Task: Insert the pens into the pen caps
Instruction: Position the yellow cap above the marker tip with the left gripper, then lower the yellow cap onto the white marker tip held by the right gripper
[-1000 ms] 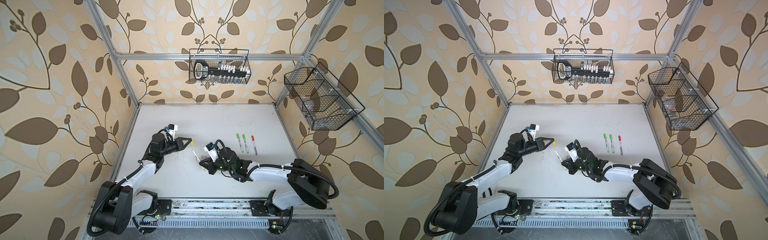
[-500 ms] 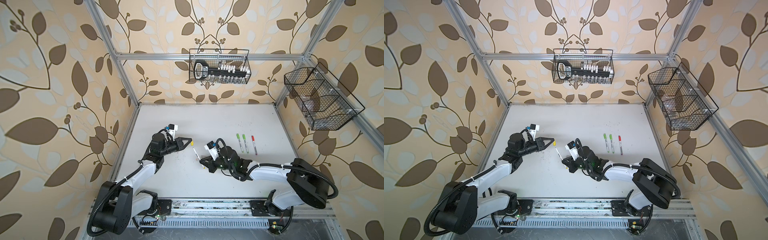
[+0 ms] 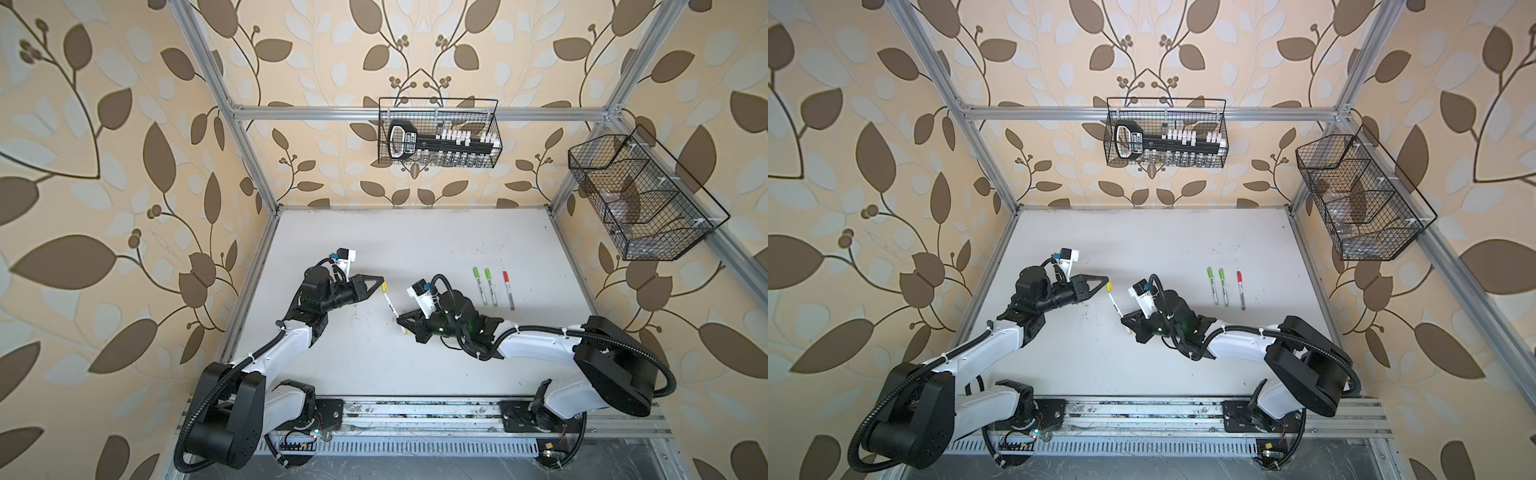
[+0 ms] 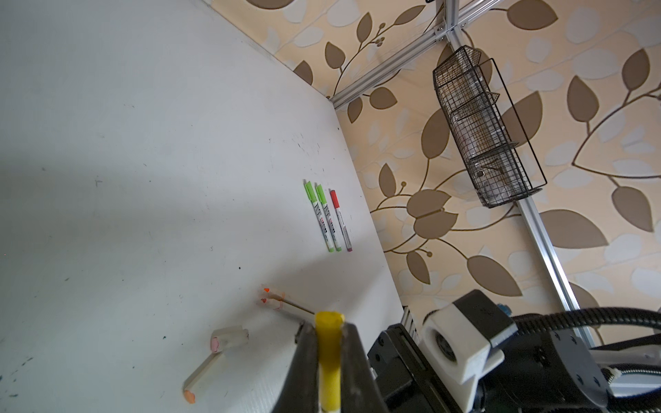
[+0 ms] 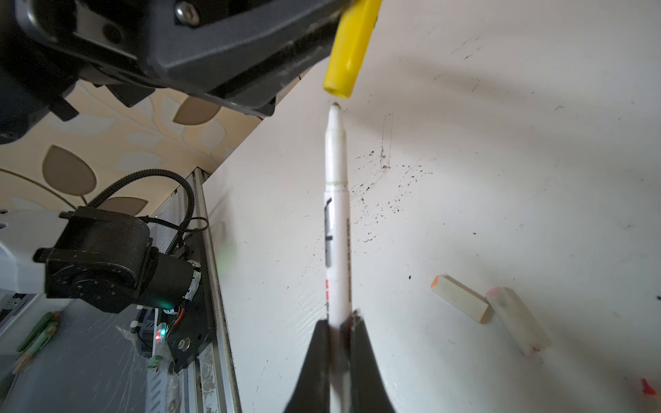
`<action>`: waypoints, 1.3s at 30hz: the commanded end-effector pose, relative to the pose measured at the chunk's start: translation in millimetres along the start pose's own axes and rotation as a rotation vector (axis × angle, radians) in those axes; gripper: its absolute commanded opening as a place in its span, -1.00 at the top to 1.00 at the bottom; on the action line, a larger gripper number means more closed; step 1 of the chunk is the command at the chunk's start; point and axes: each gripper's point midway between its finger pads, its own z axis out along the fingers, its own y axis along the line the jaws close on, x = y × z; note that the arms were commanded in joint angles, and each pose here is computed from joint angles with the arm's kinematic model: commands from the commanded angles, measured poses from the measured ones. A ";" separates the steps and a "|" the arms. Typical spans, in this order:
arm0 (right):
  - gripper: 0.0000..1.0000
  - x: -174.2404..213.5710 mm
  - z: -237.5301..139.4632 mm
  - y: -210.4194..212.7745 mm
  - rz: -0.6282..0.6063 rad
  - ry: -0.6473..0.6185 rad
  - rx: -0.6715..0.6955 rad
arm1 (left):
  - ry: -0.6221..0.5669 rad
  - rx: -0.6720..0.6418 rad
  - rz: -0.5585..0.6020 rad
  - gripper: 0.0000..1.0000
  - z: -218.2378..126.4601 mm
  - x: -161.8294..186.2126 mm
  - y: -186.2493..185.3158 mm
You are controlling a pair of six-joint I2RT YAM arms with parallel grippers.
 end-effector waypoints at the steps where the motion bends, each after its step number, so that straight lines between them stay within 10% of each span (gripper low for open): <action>1: 0.96 -12.1 3.9 5.0 -0.024 -0.027 -0.020 | -0.005 0.020 0.034 0.79 -1.2 -0.5 -2.7; 39: 0.99 -53.0 10.0 -0.5 0.050 -0.151 -0.010 | 0.004 0.039 0.038 0.79 -1.8 3.6 -7.0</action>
